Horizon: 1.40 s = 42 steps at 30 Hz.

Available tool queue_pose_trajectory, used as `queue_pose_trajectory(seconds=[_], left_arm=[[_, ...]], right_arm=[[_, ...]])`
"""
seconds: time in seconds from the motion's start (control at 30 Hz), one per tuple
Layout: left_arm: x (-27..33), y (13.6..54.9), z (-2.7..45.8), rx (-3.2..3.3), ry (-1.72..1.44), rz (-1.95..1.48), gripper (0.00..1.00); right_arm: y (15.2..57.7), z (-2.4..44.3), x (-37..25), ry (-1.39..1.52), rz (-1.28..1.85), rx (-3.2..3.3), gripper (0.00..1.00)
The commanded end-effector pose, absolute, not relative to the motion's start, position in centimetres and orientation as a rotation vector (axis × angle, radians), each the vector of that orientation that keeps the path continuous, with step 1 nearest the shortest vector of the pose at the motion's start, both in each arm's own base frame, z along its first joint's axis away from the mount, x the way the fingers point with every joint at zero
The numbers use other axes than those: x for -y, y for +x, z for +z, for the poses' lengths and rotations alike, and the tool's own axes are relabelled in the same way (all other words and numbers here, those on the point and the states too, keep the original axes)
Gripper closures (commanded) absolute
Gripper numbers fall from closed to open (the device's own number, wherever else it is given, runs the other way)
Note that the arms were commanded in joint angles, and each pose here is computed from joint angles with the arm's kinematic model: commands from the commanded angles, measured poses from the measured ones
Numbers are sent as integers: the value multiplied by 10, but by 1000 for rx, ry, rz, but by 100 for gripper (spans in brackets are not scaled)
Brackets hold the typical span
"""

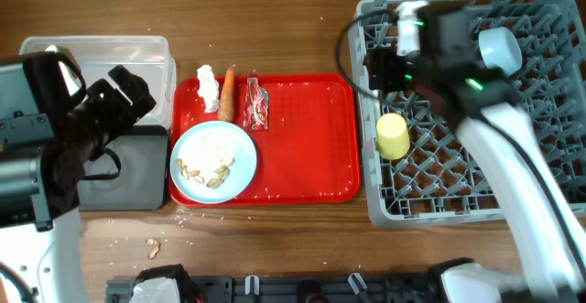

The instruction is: Sort waste into correct bins and load items into the dishwasher rack

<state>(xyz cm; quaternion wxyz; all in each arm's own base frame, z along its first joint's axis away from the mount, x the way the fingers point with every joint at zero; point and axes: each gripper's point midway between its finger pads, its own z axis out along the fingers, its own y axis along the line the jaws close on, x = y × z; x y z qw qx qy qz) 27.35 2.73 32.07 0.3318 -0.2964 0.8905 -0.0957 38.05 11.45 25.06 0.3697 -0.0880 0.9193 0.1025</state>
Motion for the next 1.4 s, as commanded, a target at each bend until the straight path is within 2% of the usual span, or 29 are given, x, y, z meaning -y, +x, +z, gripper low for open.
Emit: queue_pose_trajectory(seconds=[0.0, 0.1, 0.17, 0.27, 0.43, 0.6, 0.73, 0.93, 1.07, 1.37], left_arm=[[-31, 274, 322, -2315, -787, -233, 0], [-31, 274, 322, -2315, -787, -233, 0], [-31, 274, 322, -2315, -787, -233, 0], [-31, 274, 322, -2315, -787, -233, 0], [-31, 274, 322, -2315, -787, -233, 0], [-31, 274, 322, -2315, -787, -233, 0], [-31, 274, 322, -2315, -787, -233, 0], [-31, 274, 322, -2315, -787, -233, 0], [-31, 274, 322, -2315, -787, -233, 0], [-31, 274, 322, -2315, -787, -233, 0]], right_arm=[[316, 347, -138, -335, 545, -2121, 0], [280, 379, -130, -303, 586, -2033, 0], [258, 384, -123, -309, 573, -2026, 1], [237, 377, -91, -282, 374, -2053, 0], [211, 363, -62, -311, 182, -2101, 0], [205, 377, -46, -284, 113, -1898, 0], [204, 344, -45, -265, 136, -1821, 0], [223, 245, -51, -275, 163, -1747, 0], [233, 207, -46, -250, 141, -1672, 0], [243, 180, -36, -166, 154, -1544, 1]])
